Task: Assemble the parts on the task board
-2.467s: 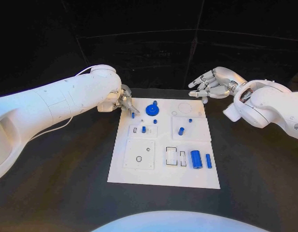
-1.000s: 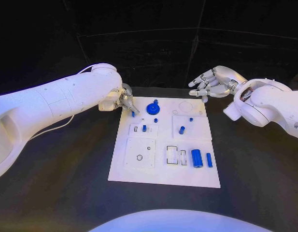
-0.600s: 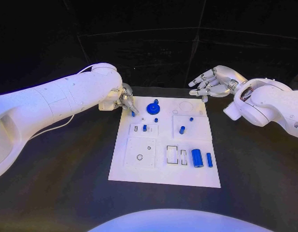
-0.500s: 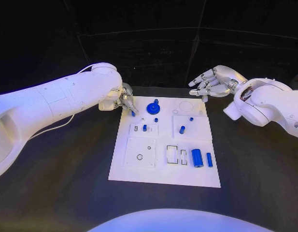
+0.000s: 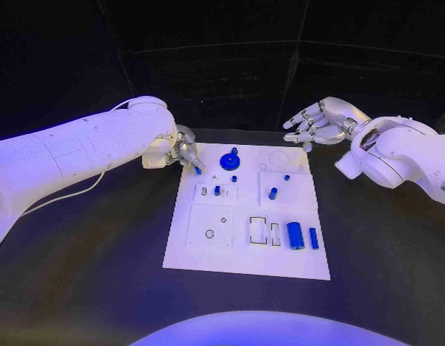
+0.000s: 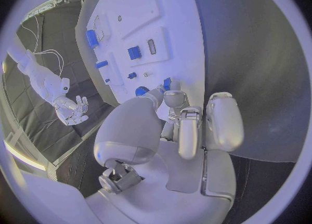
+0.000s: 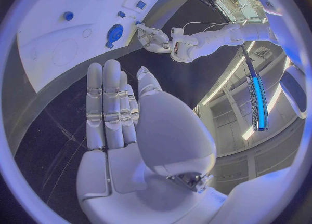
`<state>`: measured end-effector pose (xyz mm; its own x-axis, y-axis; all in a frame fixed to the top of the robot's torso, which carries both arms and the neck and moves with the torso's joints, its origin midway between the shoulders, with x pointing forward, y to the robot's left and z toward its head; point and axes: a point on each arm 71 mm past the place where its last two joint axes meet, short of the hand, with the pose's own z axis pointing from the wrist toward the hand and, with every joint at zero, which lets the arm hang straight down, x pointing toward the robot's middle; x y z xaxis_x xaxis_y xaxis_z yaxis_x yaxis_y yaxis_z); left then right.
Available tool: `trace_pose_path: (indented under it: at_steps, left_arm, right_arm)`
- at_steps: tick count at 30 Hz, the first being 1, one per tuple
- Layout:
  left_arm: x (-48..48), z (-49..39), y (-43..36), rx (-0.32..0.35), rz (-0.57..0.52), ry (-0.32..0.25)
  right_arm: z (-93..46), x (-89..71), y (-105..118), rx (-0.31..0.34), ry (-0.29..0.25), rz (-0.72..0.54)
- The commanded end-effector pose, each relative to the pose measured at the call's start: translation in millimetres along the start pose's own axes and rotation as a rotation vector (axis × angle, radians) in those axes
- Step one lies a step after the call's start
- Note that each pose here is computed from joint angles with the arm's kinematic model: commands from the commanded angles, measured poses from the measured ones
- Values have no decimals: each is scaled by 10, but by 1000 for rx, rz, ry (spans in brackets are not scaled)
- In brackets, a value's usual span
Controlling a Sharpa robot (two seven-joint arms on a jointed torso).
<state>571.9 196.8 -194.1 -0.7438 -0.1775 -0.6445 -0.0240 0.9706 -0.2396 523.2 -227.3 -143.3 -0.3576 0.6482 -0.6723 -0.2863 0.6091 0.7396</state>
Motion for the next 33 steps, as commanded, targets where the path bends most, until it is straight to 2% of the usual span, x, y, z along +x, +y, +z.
trace_pose_path:
  at_steps: [1, 8, 16, 27, 33]
  left_arm:
    - [-2, -59, -48, 42, -64, -50]
    - [81, -209, -27, 68, -84, -107]
    - [212, -320, -45, 115, -92, -144]
    - [396, -315, -31, 128, -26, -153]
    - [441, -315, -20, 121, -6, -137]
  right_arm:
    - [3, -10, 7, -6, 4, -2]
    - [1, -20, -4, -3, 2, -2]
    - [0, -23, -8, -3, 1, -3]
    - [-1, -25, -12, -3, 1, -3]
    - [-2, -27, -15, -2, 1, -3]
